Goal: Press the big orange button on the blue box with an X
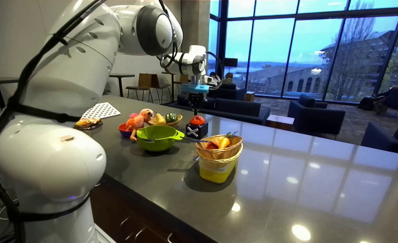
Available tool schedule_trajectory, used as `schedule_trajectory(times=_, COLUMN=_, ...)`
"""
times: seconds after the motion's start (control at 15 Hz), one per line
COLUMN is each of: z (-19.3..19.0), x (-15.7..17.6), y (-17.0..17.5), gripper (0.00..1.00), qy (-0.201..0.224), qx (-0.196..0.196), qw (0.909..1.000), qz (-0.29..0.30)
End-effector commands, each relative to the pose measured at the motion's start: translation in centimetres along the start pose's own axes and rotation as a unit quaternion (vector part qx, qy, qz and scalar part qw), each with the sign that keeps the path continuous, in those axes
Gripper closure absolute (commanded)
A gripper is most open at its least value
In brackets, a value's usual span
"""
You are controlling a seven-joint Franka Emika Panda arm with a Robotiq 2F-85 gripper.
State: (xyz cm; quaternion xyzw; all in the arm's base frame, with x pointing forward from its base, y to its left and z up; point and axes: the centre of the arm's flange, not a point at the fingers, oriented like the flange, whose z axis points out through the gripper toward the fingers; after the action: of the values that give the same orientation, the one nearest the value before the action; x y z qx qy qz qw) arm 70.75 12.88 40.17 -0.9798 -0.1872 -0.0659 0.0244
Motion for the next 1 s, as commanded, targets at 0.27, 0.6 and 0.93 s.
schedule_trajectory(times=0.27, z=0.7, x=0.6, y=1.6, gripper=1.00, qy=-0.010, qx=0.010, qw=0.9999, qz=0.002)
schedule_trajectory(times=0.6, z=1.2, x=1.3, y=1.9, gripper=1.00, qy=-0.021, qx=0.013, qw=0.9997, qz=-0.007)
schedule_trajectory(times=0.93, z=1.4, x=1.7, y=2.3, gripper=1.00, qy=-0.029, qx=0.015, qw=0.9994, qz=-0.009)
